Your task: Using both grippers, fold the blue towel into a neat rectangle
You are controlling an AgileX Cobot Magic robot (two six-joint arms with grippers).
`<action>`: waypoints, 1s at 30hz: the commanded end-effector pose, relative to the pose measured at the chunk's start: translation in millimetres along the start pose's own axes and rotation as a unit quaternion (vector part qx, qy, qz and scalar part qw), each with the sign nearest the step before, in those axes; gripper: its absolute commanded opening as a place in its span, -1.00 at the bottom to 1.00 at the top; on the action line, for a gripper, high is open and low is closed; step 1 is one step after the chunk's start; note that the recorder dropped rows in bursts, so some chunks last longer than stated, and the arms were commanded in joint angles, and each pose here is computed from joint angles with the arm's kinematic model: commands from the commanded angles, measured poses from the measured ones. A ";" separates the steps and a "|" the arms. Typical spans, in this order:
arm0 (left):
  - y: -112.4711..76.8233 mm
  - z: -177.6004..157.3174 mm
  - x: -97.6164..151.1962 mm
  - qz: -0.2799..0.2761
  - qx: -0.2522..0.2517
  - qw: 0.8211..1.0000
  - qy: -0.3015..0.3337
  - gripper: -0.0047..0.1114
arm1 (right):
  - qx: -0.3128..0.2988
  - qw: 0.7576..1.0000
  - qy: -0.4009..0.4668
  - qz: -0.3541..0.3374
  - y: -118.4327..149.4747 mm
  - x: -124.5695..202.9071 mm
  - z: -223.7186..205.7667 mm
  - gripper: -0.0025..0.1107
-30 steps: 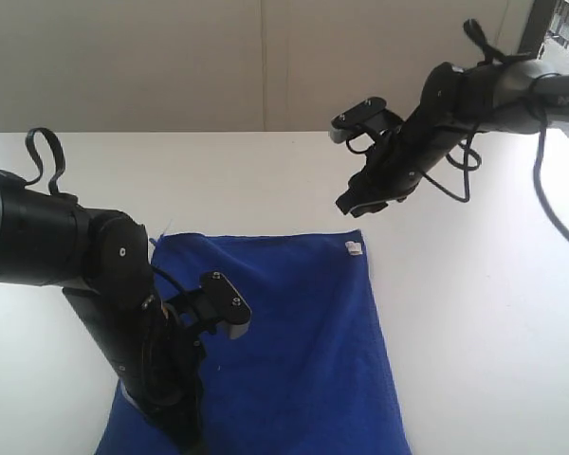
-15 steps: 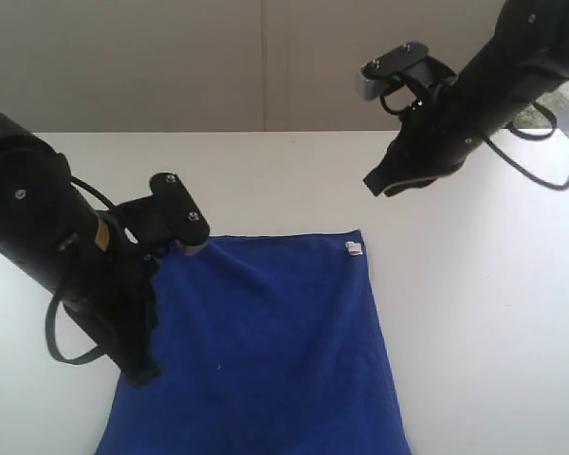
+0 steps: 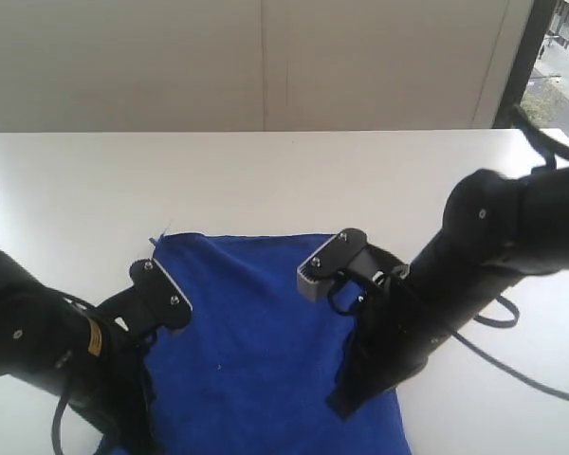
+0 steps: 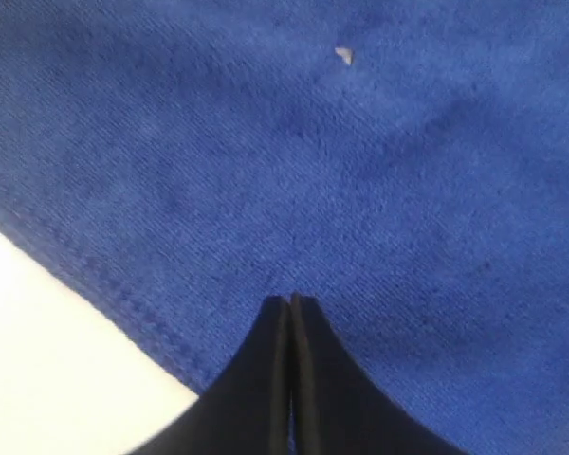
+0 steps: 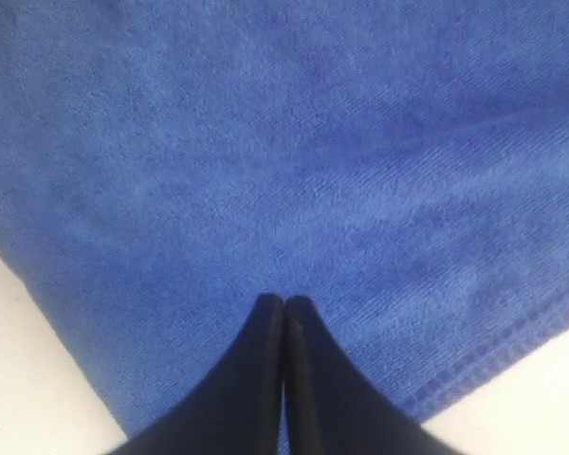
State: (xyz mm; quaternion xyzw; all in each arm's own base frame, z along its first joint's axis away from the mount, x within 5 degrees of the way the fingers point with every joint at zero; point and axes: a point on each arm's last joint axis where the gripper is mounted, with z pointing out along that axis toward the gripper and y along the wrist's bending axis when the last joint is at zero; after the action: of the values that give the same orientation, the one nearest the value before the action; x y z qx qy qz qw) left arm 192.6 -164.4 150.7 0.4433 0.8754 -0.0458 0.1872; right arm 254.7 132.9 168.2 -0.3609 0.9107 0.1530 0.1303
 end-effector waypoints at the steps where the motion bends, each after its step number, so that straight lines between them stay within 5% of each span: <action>1: -6.5 9.5 20.1 -0.020 0.016 0.998 0.054 -0.92 | 0.019 1.000 -0.003 0.017 2.0 14.1 8.4 -0.96; 23: -14.2 1.6 48.1 -0.037 0.039 0.989 0.139 -0.92 | 0.036 0.994 0.081 0.067 0.3 56.6 33.2 -0.96; 30: -10.4 -0.6 34.3 -0.028 0.021 0.998 0.061 -0.92 | 0.049 0.996 0.042 0.059 0.8 46.0 19.7 -0.96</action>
State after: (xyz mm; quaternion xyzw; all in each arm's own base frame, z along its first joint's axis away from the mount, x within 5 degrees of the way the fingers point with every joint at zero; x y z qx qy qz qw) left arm 169.8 -146.6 140.4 0.4232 0.8964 -0.0415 0.1249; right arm 226.9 115.7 131.0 -0.2839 0.9469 0.1128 0.1006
